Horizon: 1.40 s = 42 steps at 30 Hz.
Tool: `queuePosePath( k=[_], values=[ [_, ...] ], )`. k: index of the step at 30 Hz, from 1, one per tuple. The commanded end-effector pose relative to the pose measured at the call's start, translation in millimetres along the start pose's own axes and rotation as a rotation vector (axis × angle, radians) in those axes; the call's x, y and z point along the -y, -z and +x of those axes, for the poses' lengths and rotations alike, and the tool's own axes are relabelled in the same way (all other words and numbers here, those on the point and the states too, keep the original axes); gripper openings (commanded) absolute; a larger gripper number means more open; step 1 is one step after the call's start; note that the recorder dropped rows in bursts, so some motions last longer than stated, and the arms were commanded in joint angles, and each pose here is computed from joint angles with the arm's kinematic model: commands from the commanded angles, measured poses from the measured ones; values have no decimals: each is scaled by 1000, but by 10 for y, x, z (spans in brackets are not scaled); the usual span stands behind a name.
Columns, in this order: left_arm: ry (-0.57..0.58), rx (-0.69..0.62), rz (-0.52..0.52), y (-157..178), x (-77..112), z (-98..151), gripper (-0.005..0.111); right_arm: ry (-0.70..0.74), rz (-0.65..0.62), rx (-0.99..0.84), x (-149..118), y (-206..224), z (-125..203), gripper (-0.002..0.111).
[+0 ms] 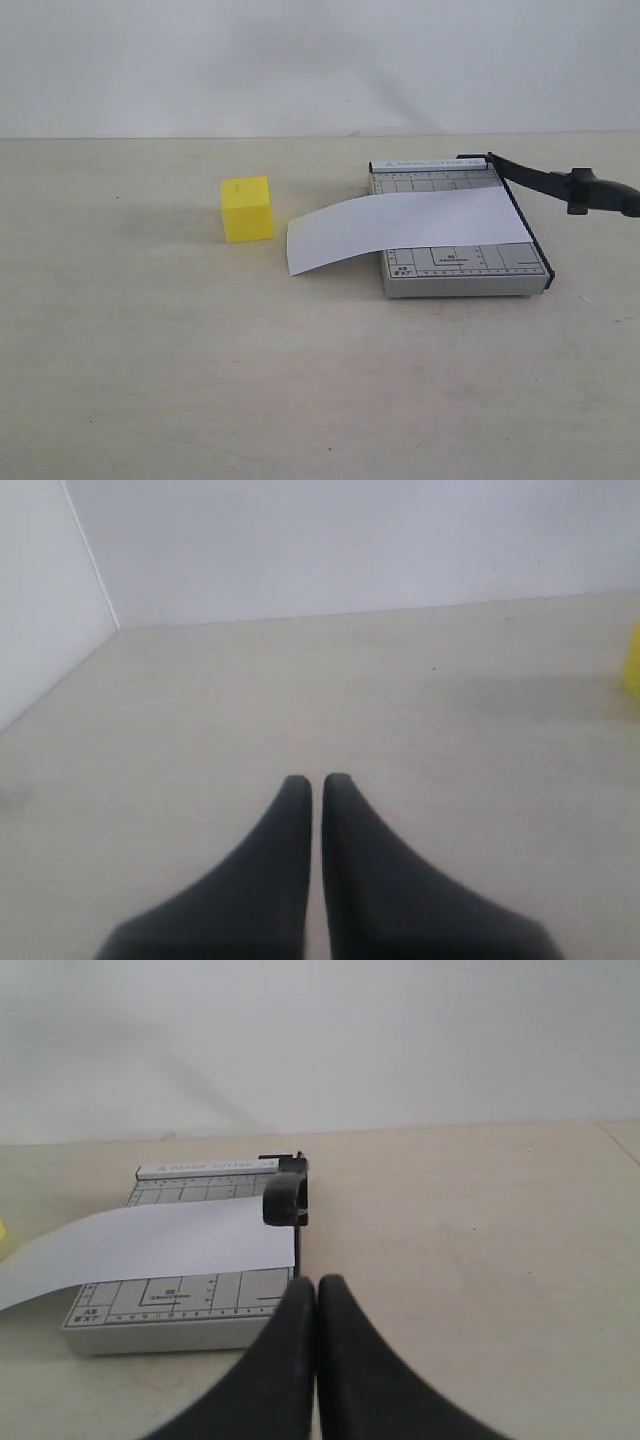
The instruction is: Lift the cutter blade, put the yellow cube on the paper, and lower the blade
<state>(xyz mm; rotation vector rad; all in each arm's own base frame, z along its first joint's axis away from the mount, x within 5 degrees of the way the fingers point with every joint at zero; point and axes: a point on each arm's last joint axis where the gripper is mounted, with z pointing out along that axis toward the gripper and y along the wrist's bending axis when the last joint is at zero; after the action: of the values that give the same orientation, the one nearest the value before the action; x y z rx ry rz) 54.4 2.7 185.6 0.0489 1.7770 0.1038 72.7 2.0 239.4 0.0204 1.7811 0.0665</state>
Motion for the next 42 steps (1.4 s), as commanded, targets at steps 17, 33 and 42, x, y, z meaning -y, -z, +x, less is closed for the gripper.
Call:
queuePosePath(
  k=[17, 33, 42],
  values=[
    [655, 533, 0, 123, -149, -441, 4, -123, -1, -95, 7, -64, 322, 0],
    [154, -203, 871, -1224, 942, -1982, 4, -128, -8, -60, 3, -67, 289, 0],
    [14, -414, 1001, -2038, 2423, -989, 4, -128, -10, -51, 1, -67, 281, 0]
  ],
)
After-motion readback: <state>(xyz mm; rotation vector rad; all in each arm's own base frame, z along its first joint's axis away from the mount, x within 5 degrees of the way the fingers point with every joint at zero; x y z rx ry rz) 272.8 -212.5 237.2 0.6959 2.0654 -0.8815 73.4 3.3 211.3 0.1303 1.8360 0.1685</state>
